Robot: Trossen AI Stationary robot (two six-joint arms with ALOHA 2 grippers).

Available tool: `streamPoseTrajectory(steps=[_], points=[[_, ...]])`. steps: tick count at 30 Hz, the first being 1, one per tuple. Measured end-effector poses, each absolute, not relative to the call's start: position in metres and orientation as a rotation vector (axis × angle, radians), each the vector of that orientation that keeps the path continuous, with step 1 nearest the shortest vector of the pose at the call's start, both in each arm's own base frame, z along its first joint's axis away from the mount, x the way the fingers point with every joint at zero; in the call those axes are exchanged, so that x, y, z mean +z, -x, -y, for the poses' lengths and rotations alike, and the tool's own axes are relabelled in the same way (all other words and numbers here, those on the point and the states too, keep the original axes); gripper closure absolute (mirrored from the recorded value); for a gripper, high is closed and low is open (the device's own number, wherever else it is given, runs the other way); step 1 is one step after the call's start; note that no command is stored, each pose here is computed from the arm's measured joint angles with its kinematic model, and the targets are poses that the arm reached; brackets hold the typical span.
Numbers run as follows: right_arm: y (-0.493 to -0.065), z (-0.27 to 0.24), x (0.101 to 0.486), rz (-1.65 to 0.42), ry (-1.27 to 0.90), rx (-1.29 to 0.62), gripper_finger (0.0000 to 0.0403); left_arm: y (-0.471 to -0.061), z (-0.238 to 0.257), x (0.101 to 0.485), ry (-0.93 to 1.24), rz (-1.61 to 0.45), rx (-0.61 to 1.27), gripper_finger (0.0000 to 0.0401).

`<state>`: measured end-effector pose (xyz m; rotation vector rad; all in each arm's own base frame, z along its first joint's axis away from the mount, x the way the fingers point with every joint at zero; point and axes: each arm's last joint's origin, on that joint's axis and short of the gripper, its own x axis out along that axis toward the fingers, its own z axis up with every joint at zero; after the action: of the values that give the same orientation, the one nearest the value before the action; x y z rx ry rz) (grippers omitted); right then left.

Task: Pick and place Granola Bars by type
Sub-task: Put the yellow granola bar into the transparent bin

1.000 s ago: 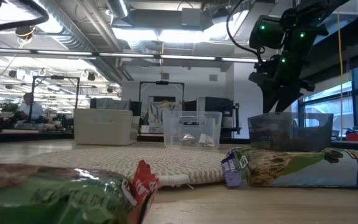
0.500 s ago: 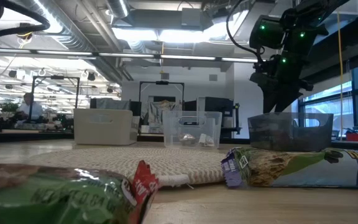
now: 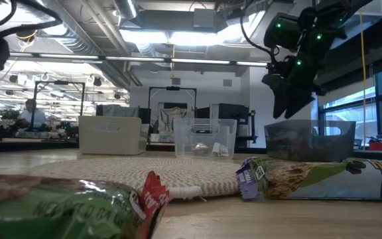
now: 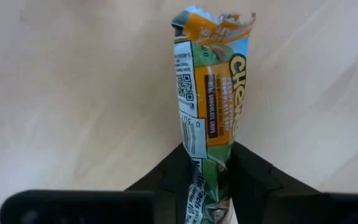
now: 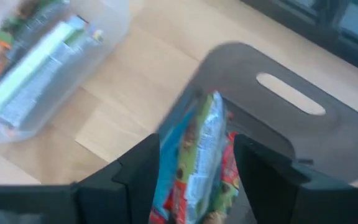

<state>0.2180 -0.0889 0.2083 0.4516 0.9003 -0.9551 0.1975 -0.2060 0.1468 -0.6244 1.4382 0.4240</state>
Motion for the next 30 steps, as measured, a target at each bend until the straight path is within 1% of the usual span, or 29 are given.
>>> streamPoseTrajectory(steps=[3,8,12,17,20,25,30], points=[[-0.222,0.089,0.211,-0.865,-0.456,-0.897,0.0195,-0.2,0.203,0.15,0.622,-1.401,0.437,0.0322],[-0.236,0.087,0.226,-0.8,-0.451,-0.738,0.0195,-0.209,0.19,0.16,0.609,-1.28,0.464,0.0322],[-0.253,0.081,0.247,-0.697,-0.415,-0.514,0.0195,-0.218,0.174,0.174,0.572,-1.176,0.451,0.0326],[-0.273,0.067,0.27,-0.466,-0.425,-0.234,0.0195,-0.234,0.145,0.197,0.498,-0.936,0.498,0.0325],[-0.279,0.056,0.278,-0.39,-0.374,-0.104,0.0195,-0.243,0.129,0.209,0.395,-0.84,0.489,0.0326],[-0.285,0.04,0.285,-0.325,-0.337,-0.02,0.0195,-0.254,0.109,0.218,0.177,-0.833,0.414,0.0328],[-0.287,0.026,0.285,-0.32,-0.318,-0.01,0.0195,-0.263,0.092,0.219,0.051,-0.848,0.397,0.0328]])
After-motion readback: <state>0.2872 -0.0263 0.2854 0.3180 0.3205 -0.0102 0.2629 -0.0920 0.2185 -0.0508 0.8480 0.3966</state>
